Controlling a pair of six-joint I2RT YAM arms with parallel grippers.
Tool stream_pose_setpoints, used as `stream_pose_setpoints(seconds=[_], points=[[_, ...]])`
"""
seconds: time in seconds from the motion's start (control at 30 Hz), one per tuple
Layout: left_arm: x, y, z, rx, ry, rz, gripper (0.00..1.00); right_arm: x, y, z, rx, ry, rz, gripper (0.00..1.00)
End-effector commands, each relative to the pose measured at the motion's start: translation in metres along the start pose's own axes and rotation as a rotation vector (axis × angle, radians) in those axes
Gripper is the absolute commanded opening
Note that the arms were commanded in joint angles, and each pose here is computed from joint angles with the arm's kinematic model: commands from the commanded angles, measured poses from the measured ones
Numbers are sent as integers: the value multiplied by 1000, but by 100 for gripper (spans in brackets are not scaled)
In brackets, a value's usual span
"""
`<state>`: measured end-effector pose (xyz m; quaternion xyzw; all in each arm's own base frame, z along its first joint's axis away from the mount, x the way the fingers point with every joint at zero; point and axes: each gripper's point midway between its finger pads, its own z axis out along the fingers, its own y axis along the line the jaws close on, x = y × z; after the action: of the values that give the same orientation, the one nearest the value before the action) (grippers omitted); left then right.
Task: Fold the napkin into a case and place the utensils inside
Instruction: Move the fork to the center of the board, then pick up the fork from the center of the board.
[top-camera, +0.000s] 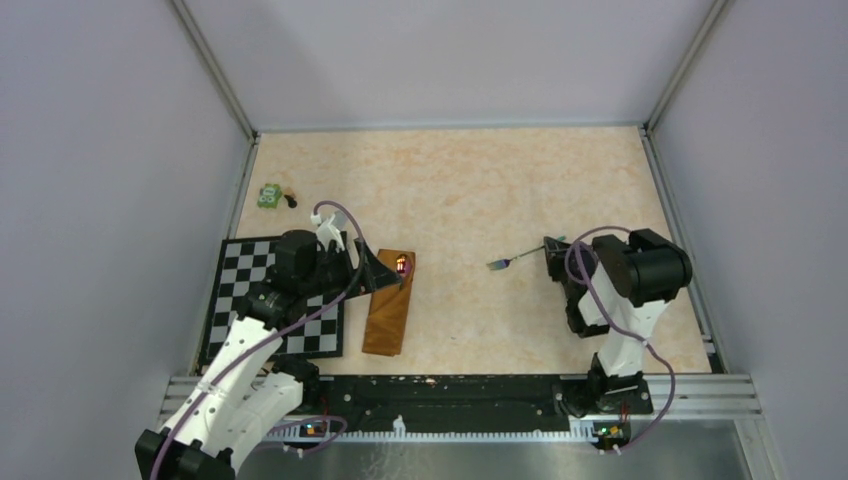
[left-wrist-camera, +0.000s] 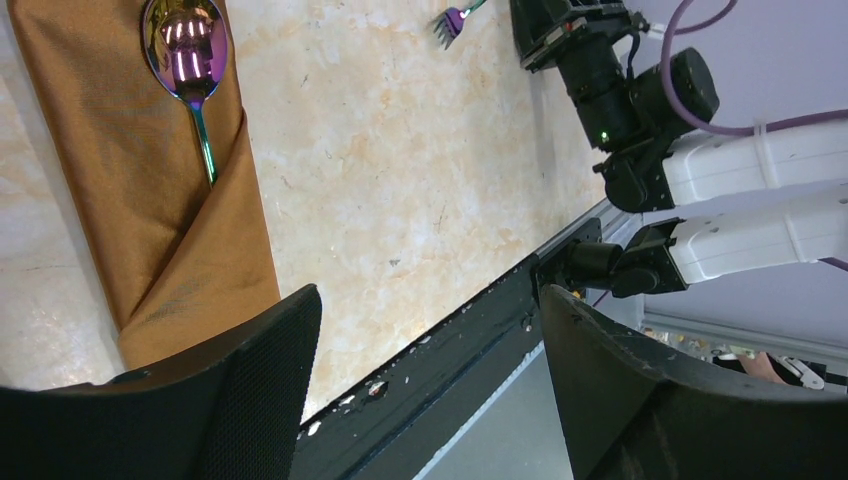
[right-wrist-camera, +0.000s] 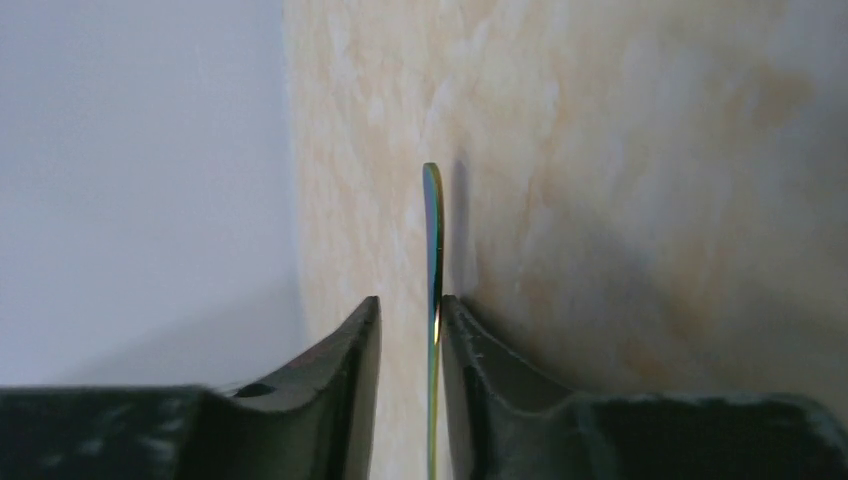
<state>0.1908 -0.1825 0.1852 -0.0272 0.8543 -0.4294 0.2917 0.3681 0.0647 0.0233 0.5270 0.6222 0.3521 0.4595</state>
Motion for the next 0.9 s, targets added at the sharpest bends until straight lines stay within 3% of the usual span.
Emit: stream_pose_setpoints(seconds=[0.0, 0.03, 0.1, 0.23, 0.3, 0.37, 0.4, 0.5, 0.57, 0.6, 0.73, 0.87], points=[[-13, -12, -3, 31, -45, 15, 85, -12, 55, -30, -236, -81, 221, 45], [-13, -13, -3, 34, -43, 14, 85, -8, 53, -36, -227, -56, 237, 61], [-14, -14, -4, 36, -45, 17, 85, -1, 50, -51, -203, -5, 260, 75], [-14, -15, -7, 38, -56, 27, 85, 9, 7, -88, -28, 79, 249, 78], [-14, -15, -8, 37, -61, 32, 85, 16, -20, -99, 98, 120, 161, 79], [-14, -14, -7, 36, -63, 32, 85, 13, -12, -104, 171, 126, -72, 85], [-14, -14, -7, 36, -64, 32, 85, 2, 18, -107, 124, 94, -182, 86], [-15, -16, -6, 51, -63, 33, 85, -26, 47, -123, 148, 56, -552, 89], [-16, -17, -5, 58, -63, 37, 85, -35, 53, -129, 199, 111, -824, 89], [-16, -17, -5, 58, -62, 39, 85, -32, 61, -128, 175, 163, -939, 90], [-17, -17, -4, 61, -62, 43, 85, 18, 83, -126, -67, 645, -1432, 88], [-16, -18, -3, 70, -52, 46, 85, 20, 103, -107, -87, 824, -1787, 88]])
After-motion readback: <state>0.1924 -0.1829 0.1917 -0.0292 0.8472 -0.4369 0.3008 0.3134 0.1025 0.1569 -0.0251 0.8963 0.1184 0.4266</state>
